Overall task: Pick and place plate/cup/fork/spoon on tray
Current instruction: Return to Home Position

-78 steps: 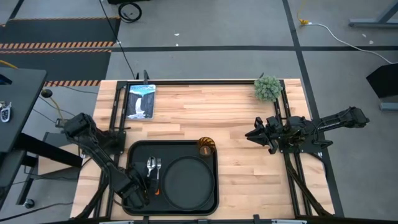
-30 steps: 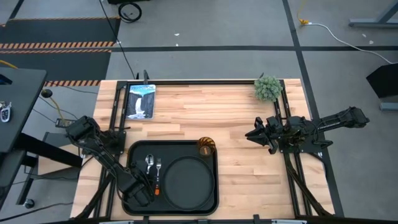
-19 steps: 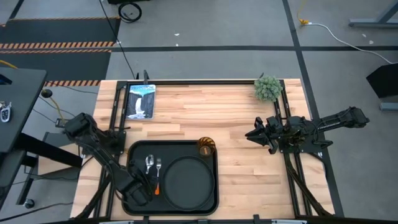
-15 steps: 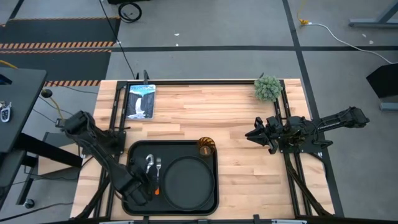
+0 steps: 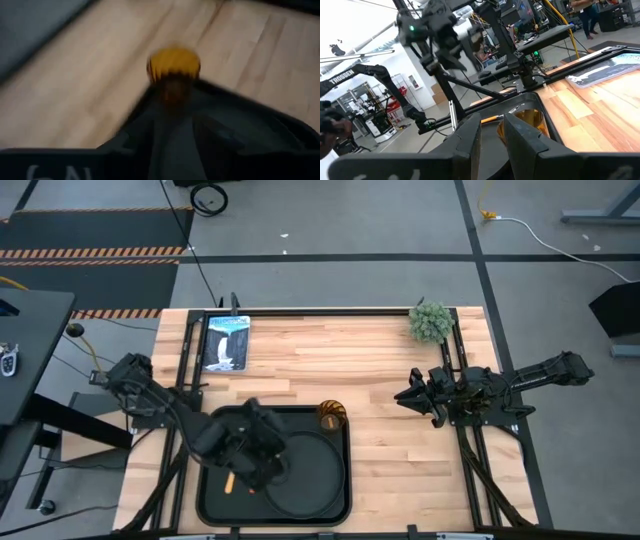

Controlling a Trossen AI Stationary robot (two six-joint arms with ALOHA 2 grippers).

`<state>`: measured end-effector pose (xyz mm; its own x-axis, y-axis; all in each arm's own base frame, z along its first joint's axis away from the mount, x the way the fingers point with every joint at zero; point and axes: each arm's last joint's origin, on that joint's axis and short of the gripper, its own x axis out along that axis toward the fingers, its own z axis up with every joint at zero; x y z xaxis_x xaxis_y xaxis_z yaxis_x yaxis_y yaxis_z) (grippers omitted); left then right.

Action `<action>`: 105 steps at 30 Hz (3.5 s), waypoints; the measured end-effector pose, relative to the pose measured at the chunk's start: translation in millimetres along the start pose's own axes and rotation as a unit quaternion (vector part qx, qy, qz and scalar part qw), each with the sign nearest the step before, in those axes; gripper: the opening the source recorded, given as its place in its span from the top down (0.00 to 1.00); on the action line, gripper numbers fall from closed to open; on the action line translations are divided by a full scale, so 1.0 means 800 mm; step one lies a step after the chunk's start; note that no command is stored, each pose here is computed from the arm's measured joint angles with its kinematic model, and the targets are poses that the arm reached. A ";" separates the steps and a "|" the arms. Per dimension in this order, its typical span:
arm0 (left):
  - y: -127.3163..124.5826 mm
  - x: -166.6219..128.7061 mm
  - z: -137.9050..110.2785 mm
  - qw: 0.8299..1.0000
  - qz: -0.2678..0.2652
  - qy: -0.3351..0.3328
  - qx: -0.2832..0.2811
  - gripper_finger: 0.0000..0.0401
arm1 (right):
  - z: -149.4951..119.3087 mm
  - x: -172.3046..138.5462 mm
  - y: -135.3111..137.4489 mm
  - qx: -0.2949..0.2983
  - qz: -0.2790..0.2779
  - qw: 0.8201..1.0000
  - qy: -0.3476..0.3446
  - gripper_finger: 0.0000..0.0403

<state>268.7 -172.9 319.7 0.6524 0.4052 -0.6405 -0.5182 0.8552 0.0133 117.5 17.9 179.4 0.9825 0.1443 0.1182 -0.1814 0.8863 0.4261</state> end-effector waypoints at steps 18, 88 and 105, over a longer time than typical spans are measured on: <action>0.025 0.050 0.119 0.970 0.004 -0.141 0.200 0.65 | 0.001 -0.001 0.001 0.000 0.004 1.000 -0.003 0.78; 0.193 0.009 -0.142 0.773 -0.536 -0.327 0.091 0.65 | 0.001 -0.001 0.001 0.000 0.005 1.000 -0.003 0.78; 0.238 0.027 -0.210 0.766 -0.583 -0.262 0.073 0.65 | 0.001 -0.001 0.001 0.000 0.005 1.000 -0.003 0.78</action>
<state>91.0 -55.4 179.0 0.7770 -0.6193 0.1128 0.6272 0.7464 -0.2226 116.3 18.5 180.3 0.9803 0.1507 0.1274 -0.1913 0.8845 0.4256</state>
